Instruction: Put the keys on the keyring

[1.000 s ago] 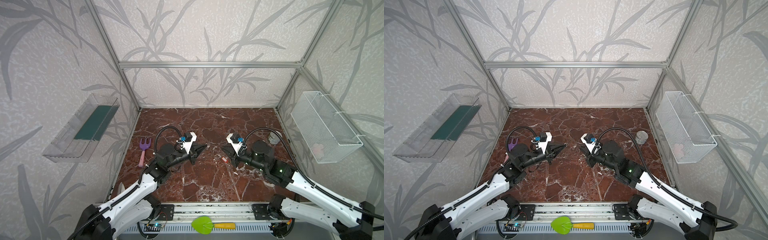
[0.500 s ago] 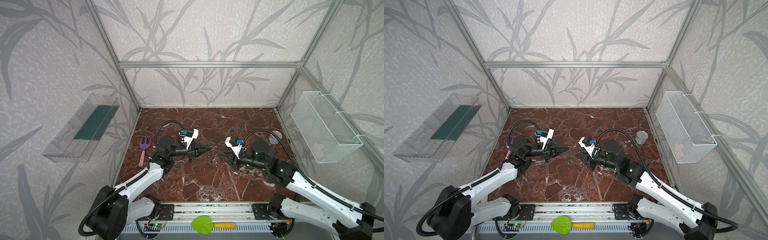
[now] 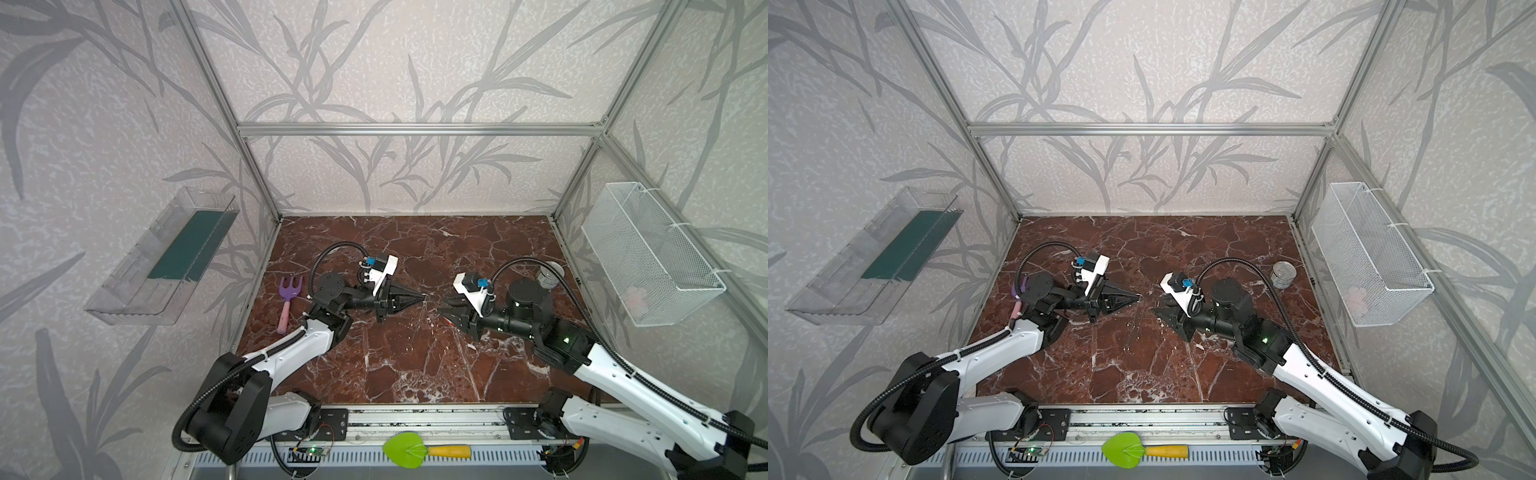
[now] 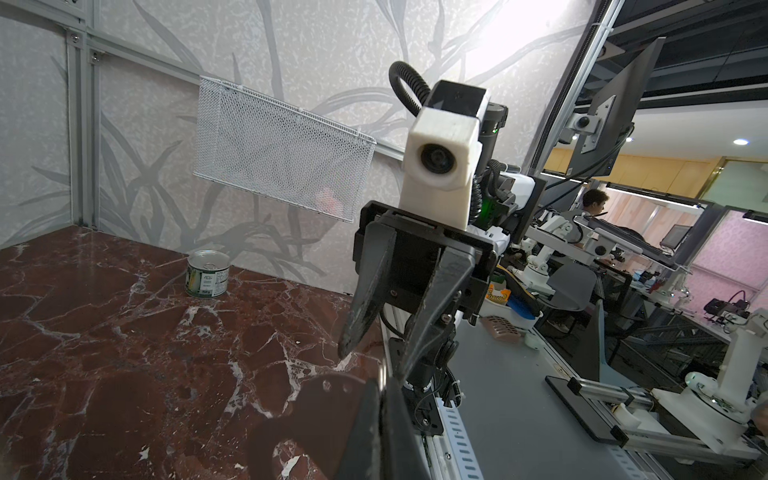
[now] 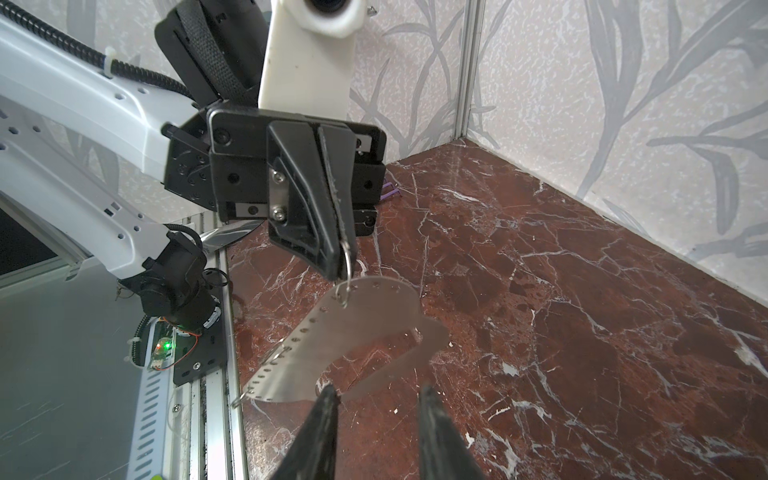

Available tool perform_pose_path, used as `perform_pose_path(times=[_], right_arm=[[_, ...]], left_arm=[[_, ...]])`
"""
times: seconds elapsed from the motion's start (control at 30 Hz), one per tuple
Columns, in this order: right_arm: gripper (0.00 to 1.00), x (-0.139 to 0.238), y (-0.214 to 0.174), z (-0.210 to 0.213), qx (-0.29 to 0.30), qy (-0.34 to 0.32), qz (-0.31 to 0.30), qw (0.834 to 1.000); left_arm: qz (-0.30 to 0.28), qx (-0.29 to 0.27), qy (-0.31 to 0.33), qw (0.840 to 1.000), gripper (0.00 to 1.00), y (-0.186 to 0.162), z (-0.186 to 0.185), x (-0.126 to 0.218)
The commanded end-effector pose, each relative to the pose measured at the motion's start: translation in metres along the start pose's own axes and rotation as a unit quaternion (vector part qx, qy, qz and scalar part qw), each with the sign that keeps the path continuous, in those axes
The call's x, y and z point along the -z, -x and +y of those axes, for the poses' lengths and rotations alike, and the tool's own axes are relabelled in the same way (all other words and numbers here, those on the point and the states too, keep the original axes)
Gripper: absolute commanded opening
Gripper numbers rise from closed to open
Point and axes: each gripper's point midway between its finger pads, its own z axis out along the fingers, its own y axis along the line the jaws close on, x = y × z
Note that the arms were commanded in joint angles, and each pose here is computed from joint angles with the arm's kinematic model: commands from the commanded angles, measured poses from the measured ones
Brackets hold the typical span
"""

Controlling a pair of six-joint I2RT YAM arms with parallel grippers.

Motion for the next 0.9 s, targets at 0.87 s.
perform_pose_path(times=[0.87], right_arm=[[0.2, -0.01, 0.033, 0.01, 0.006, 0.054, -0.05, 0.997]], left_arm=[[-0.032, 0.003, -0.027, 0.999, 0.0, 0.013, 0.001, -0.001]])
